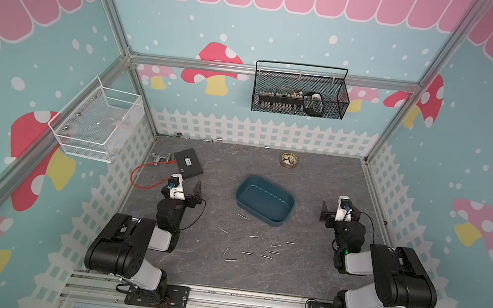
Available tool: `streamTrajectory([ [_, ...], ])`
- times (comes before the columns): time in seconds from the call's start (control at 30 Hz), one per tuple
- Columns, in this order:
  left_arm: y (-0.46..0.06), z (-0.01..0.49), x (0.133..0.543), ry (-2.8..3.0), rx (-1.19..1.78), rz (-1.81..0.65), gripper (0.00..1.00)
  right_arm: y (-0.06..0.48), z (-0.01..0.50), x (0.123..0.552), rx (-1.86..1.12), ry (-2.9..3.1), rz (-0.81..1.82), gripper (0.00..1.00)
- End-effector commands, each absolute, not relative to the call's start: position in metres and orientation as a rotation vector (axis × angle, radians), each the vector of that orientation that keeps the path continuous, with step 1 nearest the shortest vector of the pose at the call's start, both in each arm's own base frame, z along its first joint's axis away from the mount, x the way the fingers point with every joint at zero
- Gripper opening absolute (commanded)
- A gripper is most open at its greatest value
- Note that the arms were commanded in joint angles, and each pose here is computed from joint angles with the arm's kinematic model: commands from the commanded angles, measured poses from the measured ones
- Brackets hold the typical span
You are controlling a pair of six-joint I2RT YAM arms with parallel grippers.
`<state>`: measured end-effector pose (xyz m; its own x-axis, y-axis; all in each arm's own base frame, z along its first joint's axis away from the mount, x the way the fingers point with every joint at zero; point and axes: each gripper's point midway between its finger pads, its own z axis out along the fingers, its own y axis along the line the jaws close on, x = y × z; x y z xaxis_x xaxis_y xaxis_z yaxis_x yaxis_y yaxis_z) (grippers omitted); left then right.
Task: Put the screws on the desktop into the storage box
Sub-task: Pick up the screw from the center of the board.
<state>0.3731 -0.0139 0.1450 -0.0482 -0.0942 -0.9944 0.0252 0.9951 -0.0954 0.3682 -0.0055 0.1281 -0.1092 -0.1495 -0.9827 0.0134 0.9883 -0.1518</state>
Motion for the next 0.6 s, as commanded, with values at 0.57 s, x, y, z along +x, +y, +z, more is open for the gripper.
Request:
streamTrajectory([
  [0.57, -0.0148, 0.1523, 0.3773, 1.591, -0.032, -0.086, 0.99, -0.0065, 0.1374, 0.3721, -0.11, 1.641, -0.144, 0.99],
])
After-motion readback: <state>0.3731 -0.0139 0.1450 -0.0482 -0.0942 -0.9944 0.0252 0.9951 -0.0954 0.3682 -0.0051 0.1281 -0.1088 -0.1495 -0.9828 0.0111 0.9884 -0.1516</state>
